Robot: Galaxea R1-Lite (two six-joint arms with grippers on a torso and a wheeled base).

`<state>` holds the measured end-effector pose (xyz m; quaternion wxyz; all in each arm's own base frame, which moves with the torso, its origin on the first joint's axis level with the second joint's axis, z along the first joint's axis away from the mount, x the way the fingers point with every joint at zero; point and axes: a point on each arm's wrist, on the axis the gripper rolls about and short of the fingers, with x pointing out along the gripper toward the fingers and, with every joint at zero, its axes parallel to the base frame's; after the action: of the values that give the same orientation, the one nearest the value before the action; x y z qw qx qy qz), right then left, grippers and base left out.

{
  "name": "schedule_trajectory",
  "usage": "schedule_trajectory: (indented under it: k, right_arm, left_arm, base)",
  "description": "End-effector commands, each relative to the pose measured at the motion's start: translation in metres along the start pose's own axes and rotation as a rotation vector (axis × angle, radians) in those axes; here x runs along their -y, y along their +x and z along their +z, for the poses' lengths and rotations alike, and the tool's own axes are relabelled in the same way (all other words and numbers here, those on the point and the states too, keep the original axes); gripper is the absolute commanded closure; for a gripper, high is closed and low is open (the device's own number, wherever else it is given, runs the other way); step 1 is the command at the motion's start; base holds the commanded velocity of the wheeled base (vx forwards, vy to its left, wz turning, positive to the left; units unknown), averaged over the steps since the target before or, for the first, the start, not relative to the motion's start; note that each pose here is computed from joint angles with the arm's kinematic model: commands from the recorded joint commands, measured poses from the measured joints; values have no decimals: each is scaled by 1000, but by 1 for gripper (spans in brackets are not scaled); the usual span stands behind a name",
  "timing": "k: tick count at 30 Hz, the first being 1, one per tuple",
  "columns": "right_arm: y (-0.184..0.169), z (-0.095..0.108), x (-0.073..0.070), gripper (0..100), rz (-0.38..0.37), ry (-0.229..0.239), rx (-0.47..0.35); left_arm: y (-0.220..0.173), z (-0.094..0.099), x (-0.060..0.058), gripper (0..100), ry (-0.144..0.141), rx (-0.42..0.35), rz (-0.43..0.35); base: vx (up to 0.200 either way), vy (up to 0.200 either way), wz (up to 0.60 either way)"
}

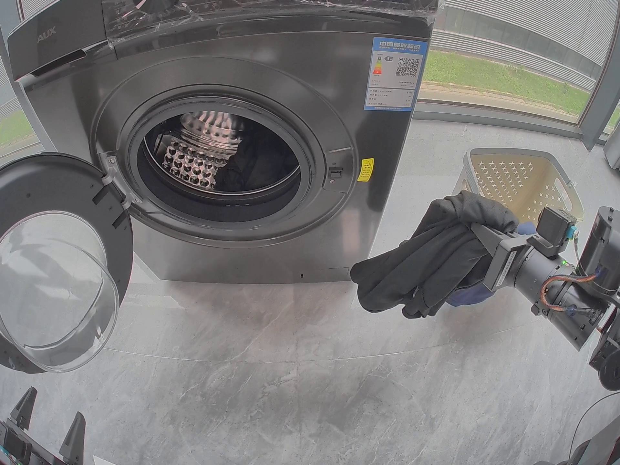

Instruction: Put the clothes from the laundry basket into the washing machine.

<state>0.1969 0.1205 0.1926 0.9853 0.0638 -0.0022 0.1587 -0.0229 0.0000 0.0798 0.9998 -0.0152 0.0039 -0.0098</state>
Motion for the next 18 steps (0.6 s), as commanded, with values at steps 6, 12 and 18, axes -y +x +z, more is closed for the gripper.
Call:
schedule_trajectory:
  k: [6, 12, 18]
  right_arm:
    - [1, -2, -1, 100, 6, 2, -8]
    - [3, -3, -1, 100, 14, 3, -11]
    - [3, -3, -1, 100, 15, 3, -12]
  left_arm:
    - [0, -4, 0, 0, 0, -6, 0]
    - [0, -4, 0, 0, 0, -6, 0]
    - [0, -4, 0, 0, 0, -6, 0]
  base:
    - [-167, 0, 0]
    - [0, 33, 0]
    - [0, 200, 0]
